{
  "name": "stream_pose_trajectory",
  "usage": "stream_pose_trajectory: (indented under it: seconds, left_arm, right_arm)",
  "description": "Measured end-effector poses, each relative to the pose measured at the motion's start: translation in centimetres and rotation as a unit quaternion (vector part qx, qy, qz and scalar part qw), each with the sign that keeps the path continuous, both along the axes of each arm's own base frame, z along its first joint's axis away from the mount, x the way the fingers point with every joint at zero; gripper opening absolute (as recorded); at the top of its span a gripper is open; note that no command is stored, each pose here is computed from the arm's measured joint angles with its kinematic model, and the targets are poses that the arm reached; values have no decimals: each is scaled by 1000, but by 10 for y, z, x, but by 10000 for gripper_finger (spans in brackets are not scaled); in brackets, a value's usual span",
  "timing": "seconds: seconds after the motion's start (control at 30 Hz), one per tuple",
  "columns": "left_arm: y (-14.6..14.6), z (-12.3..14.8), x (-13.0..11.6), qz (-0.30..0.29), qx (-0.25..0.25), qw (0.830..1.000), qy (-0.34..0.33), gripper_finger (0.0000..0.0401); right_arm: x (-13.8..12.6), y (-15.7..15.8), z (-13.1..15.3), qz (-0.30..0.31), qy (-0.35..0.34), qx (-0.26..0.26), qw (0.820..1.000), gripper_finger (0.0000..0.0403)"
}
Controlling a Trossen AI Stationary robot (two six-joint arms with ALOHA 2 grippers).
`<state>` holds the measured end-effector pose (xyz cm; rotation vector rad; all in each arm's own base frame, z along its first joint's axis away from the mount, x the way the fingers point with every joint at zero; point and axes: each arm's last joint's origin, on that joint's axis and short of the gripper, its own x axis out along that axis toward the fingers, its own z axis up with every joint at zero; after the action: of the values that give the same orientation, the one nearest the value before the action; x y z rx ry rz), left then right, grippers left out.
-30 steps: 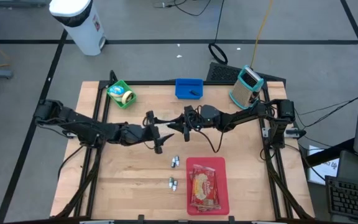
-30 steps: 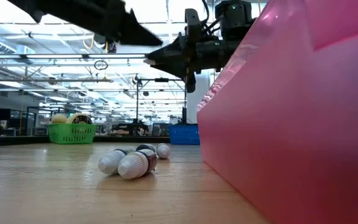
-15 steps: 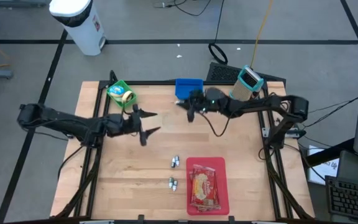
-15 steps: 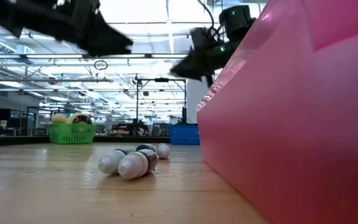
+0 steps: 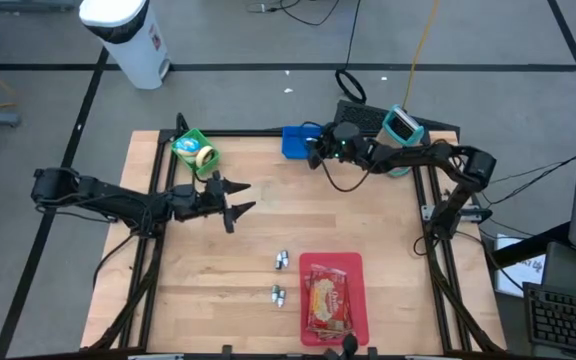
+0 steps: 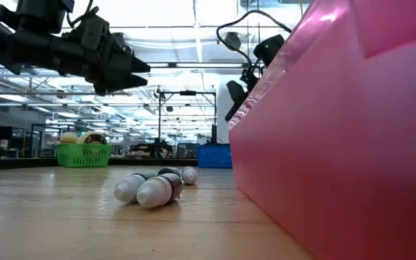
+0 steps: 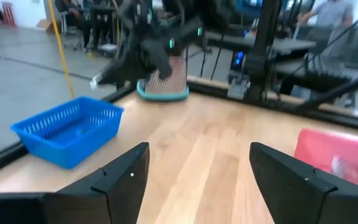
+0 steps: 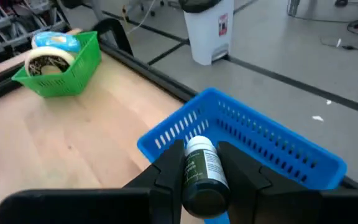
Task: Pick & Place Food Item
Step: Put the top green food coloring into the blue bin, then put the green food coloring into the blue bin
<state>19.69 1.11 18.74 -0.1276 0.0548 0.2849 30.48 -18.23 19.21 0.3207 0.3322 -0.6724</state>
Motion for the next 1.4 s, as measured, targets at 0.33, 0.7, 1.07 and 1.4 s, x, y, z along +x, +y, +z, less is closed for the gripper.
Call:
stream_pose_trajectory:
  seconds: [0.33,0.7,1.07,1.4]
  left_arm:
    - [0,-4,11,0,17,1000,-17,278]
    - [0,-12,17,1,-12,1000,-1,278]
    - [0,-12,17,1,-11,1000,0,278]
    - [-2,-15,17,-38,-16,999,17,278]
  right_arm:
    - [14,-11,-6,3,41,11,999,66]
    - [21,-18,-5,-5,47,16,999,76]
    - [21,-18,-5,-4,45,13,999,161]
    - [24,2,24,89,25,-29,995,211]
